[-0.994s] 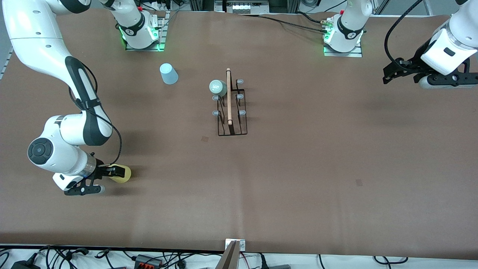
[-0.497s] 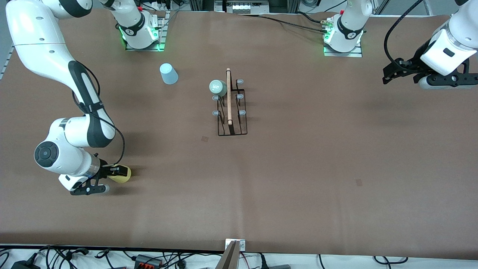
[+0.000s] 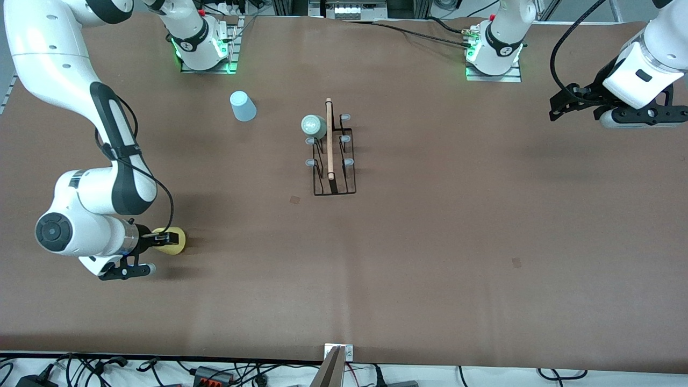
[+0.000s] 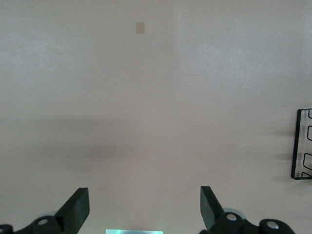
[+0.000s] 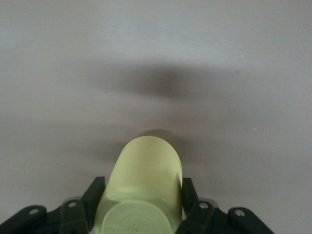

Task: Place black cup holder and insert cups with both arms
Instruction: 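Carry the yellow cup with the right gripper to the holder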

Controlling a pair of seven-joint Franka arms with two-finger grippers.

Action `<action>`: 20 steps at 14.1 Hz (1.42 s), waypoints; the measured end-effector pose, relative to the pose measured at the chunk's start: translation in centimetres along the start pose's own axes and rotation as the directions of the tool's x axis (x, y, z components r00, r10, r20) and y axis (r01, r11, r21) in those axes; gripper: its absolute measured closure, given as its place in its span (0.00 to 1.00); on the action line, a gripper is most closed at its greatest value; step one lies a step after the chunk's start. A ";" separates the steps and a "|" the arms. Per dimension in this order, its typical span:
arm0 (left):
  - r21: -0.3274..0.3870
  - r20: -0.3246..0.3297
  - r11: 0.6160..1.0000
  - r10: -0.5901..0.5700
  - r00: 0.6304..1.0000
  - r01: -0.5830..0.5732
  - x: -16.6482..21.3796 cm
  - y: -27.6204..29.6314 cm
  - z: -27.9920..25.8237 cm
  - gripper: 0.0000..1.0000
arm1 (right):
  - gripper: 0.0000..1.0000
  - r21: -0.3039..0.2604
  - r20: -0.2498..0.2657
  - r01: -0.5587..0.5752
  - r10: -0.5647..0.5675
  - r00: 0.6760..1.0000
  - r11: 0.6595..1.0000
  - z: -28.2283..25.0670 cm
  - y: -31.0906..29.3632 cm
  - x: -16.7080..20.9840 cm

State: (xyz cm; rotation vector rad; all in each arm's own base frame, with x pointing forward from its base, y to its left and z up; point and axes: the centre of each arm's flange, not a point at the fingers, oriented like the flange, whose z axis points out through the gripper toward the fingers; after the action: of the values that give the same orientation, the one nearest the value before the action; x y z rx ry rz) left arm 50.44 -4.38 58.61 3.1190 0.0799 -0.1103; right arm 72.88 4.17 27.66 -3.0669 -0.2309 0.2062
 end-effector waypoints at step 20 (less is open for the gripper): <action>-0.002 0.003 1.000 -0.010 1.000 0.010 0.1 -0.9 0.0 0.00 | 0.32 -0.016 0.126 0.115 -0.112 0.986 0.993 -4.8 -41.2 -11.0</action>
State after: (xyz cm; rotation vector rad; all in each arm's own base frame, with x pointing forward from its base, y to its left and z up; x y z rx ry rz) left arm 50.49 -3.46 58.57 3.1167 0.0954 -0.1146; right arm 56.75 42.94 36.70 -3.0540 -0.4156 0.3933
